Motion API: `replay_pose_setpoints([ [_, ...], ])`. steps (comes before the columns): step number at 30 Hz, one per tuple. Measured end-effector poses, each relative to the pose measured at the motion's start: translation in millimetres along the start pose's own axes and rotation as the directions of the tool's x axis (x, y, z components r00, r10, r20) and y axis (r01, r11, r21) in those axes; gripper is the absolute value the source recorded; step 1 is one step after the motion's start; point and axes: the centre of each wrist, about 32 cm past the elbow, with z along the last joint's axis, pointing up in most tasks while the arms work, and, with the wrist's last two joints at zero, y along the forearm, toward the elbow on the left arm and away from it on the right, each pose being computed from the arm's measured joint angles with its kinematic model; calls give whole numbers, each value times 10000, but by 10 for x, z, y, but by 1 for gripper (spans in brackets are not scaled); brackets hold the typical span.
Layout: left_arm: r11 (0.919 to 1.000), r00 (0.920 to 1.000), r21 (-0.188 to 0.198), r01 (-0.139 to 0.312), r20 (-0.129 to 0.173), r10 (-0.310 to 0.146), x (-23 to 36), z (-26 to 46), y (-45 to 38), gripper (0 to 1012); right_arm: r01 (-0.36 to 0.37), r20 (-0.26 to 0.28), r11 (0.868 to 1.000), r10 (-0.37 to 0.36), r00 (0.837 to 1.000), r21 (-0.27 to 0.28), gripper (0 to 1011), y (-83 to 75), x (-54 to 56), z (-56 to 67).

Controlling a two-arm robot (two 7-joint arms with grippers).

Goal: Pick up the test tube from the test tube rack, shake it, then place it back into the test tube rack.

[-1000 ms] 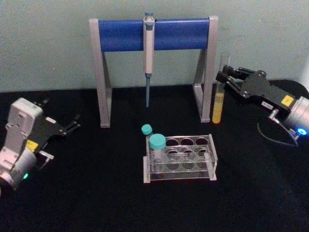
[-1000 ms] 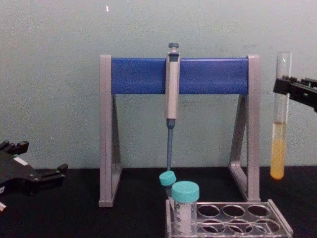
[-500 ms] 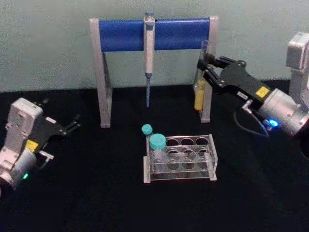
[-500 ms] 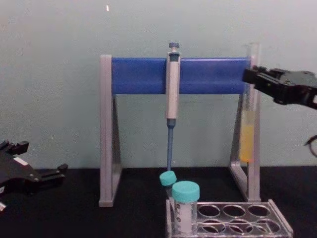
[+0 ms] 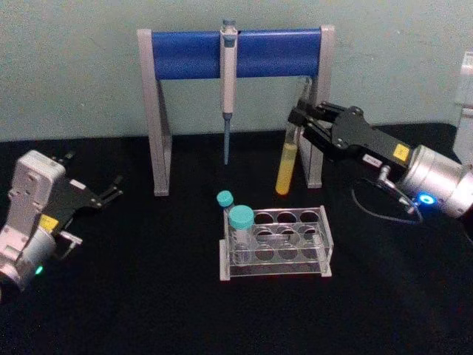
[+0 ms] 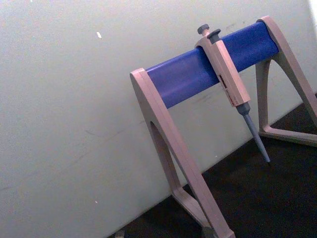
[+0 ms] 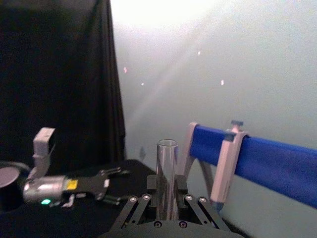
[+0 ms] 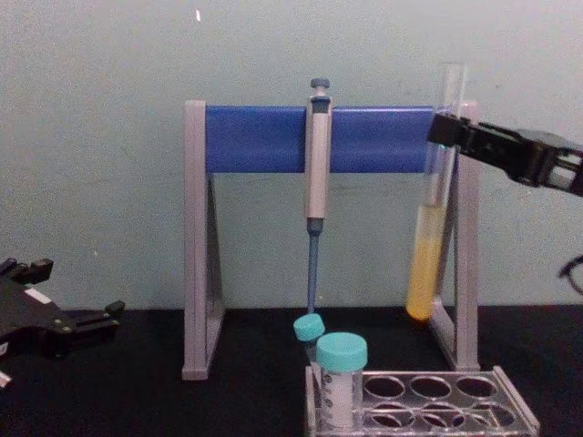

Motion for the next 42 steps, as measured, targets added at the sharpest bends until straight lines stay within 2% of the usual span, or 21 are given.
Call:
replay_pose_setpoints([
  [6,10000,10000,0,0,0,0,0,0,0,1001,-198,67,9989,201,9998,-434,229,-151,8,57],
  [11,10000,10000,1,0,0,0,0,0,0,1001,110,480,9976,-78,9988,-677,229,-281,24,100],
  [20,10000,10000,0,0,0,0,0,0,0,1001,605,772,9972,-570,9954,-429,229,-285,38,65],
  [42,10000,10000,0,0,0,0,0,0,0,1001,470,893,9984,-442,9950,-298,229,-226,28,23],
])
